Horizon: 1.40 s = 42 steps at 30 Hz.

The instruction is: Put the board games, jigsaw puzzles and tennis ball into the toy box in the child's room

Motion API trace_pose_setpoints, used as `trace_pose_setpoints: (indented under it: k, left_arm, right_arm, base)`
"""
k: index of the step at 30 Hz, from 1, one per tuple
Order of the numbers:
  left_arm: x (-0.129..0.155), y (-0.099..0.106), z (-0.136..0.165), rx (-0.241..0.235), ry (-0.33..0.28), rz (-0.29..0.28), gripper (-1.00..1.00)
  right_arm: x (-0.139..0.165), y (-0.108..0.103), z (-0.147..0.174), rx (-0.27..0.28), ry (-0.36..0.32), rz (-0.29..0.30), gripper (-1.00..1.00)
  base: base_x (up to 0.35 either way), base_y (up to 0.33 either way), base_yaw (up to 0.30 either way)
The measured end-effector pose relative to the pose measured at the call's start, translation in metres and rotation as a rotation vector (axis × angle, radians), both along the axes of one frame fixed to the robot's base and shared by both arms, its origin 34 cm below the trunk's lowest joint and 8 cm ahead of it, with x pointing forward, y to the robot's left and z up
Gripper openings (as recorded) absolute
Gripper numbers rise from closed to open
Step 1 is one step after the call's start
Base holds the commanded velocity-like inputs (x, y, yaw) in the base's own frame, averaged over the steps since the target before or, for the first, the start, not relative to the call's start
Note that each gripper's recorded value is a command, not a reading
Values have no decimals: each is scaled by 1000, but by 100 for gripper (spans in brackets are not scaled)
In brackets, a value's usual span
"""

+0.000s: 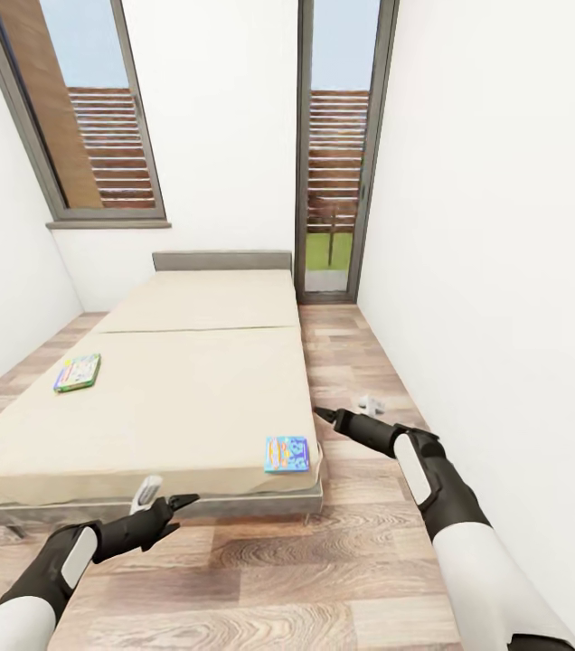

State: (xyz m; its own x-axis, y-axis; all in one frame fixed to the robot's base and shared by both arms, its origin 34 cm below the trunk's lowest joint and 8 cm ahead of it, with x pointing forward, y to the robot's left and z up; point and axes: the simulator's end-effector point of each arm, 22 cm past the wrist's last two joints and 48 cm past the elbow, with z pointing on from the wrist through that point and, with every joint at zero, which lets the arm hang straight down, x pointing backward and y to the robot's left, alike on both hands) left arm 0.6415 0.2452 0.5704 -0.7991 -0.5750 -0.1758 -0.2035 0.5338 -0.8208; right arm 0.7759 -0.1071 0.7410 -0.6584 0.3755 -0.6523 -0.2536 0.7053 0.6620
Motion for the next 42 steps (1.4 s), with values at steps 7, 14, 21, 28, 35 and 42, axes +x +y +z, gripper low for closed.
trace_pose_setpoints:
  k: [7, 14, 21, 28, 35, 42]
  left_arm:
    - [0, 4, -12, -13, -2, 19, 100]
    - [5, 11, -18, -53, -25, 74, 100]
    - [8, 12, -17, -117, -67, 98, 100]
    - [11, 3, -5, -218, -152, 81, 100]
    - [9, -3, -1, -285, -210, 64, 100]
    - [7, -6, -2, -309, -232, 54, 100]
  right_arm:
    - [1, 1, 36, 98, -54, 7, 100]
    - [-26, 0, 8, 105, -32, 5, 100]
    - [-33, 1, -4, 108, -42, 5, 100]
    - [-36, 1, -17, 112, -48, 6, 100]
    - [-39, 2, -31, 114, -53, 6, 100]
    - [-41, 1, -39, 117, -53, 4, 100]
  base:
    - [0, 0, 0]
    - [0, 0, 0]
    - [0, 0, 0]
    - [0, 0, 0]
    - [0, 0, 0]
    - [0, 0, 0]
